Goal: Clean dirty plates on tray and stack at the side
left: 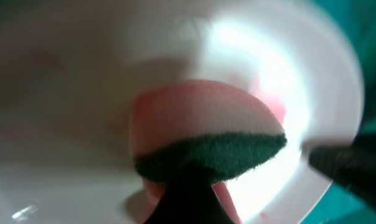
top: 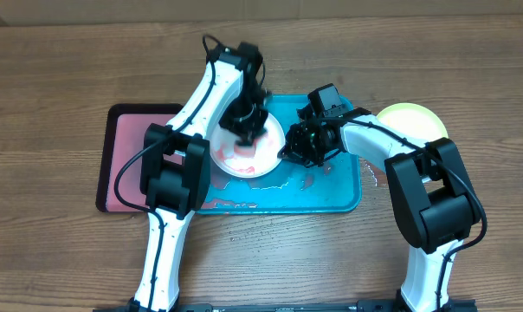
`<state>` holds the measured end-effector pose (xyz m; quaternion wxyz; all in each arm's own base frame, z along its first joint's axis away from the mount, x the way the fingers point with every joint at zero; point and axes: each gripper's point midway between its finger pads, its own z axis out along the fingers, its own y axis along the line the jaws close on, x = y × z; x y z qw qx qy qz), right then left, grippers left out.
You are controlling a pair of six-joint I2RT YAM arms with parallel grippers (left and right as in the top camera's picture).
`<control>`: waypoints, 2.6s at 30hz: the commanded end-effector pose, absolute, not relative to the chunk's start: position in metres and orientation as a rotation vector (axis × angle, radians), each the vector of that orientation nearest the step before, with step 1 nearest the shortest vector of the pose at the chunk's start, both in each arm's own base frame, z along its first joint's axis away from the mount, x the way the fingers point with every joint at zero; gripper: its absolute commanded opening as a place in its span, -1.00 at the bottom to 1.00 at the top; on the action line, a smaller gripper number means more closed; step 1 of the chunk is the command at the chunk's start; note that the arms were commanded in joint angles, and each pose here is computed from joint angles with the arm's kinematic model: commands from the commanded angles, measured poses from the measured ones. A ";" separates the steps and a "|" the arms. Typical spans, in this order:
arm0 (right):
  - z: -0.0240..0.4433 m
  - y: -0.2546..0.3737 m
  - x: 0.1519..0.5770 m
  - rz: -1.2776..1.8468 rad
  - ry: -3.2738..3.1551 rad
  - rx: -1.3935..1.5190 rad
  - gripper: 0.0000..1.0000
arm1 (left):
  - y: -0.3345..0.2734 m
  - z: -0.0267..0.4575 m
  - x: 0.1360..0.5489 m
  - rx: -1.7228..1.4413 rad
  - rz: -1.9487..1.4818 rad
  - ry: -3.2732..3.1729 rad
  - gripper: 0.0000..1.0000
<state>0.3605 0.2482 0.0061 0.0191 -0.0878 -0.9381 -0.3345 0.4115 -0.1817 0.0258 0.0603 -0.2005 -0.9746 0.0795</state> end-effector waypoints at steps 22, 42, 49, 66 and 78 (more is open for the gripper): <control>0.124 0.145 0.368 0.318 -3.679 -0.334 -0.93 | -0.126 0.101 0.480 0.082 0.037 -3.256 -0.92; 0.246 0.174 0.309 1.763 -3.910 0.129 -0.93 | -0.127 0.096 0.476 0.076 0.028 -3.237 -0.92; 0.267 0.186 0.299 1.986 -3.913 0.236 -0.93 | -0.126 0.094 0.475 0.076 0.025 -3.233 -0.92; 0.270 0.192 0.294 2.002 -3.920 0.293 -0.93 | -0.127 0.094 0.475 0.076 0.025 -3.233 -0.92; 0.154 0.204 0.278 0.763 -3.754 0.239 -0.93 | -0.120 0.097 0.477 0.086 -0.013 -3.244 -0.91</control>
